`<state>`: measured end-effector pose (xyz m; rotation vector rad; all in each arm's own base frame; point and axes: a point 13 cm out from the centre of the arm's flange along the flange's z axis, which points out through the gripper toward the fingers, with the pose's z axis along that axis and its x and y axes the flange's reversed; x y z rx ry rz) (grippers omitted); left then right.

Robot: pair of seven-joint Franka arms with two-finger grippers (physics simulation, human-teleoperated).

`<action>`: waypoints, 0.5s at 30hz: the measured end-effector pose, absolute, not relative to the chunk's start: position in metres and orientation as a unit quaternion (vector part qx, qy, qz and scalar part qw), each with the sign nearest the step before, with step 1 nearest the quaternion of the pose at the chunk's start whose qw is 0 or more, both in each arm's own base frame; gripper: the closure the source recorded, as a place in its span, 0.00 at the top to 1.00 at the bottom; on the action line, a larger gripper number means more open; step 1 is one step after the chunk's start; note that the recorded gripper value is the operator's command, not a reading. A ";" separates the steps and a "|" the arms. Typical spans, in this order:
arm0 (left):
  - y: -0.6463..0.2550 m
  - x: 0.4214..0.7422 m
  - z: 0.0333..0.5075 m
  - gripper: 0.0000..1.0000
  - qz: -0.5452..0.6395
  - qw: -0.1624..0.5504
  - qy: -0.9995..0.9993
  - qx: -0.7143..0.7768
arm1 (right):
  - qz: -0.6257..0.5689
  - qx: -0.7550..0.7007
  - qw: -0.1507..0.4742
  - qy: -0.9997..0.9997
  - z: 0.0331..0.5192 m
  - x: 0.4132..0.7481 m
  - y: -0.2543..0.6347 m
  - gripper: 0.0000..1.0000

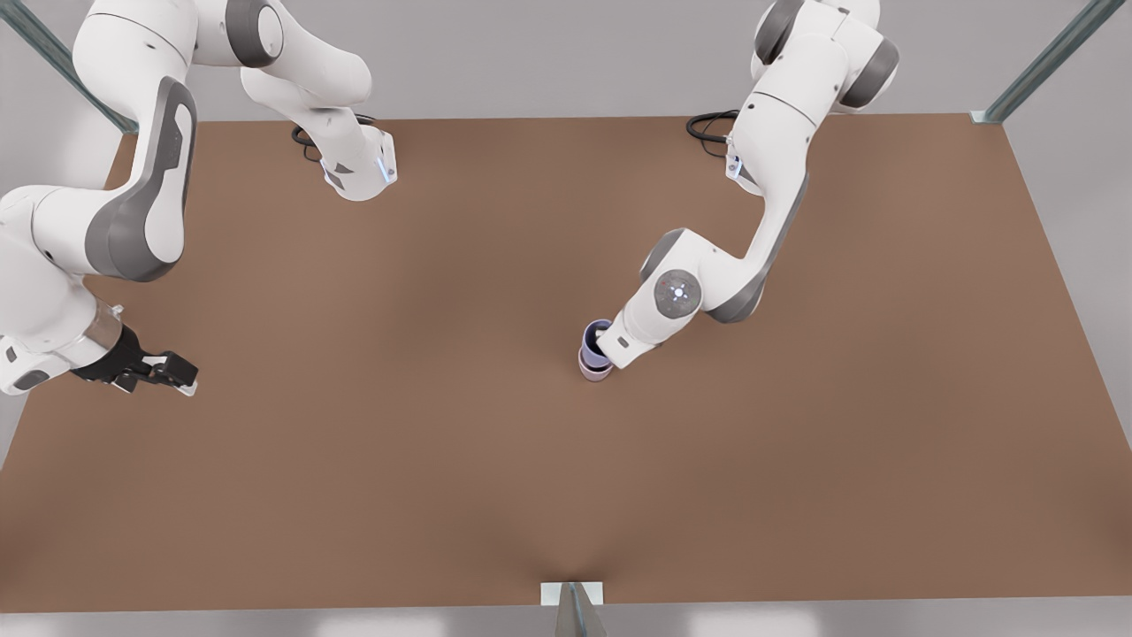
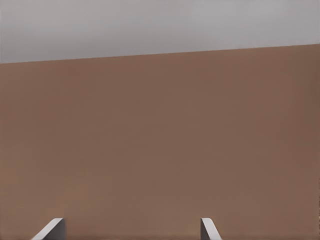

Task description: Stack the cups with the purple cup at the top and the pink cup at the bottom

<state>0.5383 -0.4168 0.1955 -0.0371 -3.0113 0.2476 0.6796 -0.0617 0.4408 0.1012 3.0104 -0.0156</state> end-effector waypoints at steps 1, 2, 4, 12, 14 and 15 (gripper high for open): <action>-0.417 0.537 0.194 0.21 0.080 0.061 -0.995 -0.006 | -0.005 0.033 0.065 0.997 0.441 0.680 -0.062 1.00; -0.418 0.537 0.194 0.21 0.078 0.062 -0.995 0.000 | -0.005 0.033 0.065 0.997 0.441 0.680 -0.062 1.00; -0.418 0.536 0.192 0.21 0.076 0.063 -0.995 0.012 | -0.005 0.032 0.065 0.997 0.441 0.680 -0.062 1.00; -0.416 0.535 0.186 0.34 0.063 0.065 -0.995 0.045 | -0.006 0.032 0.066 0.997 0.442 0.680 -0.063 1.00; -0.417 0.534 0.186 0.34 0.061 0.064 -0.995 0.049 | -0.006 0.031 0.066 0.997 0.442 0.680 -0.063 1.00; -0.417 0.534 0.186 0.37 0.060 0.064 -0.995 0.052 | -0.006 0.030 0.066 0.997 0.442 0.680 -0.063 1.00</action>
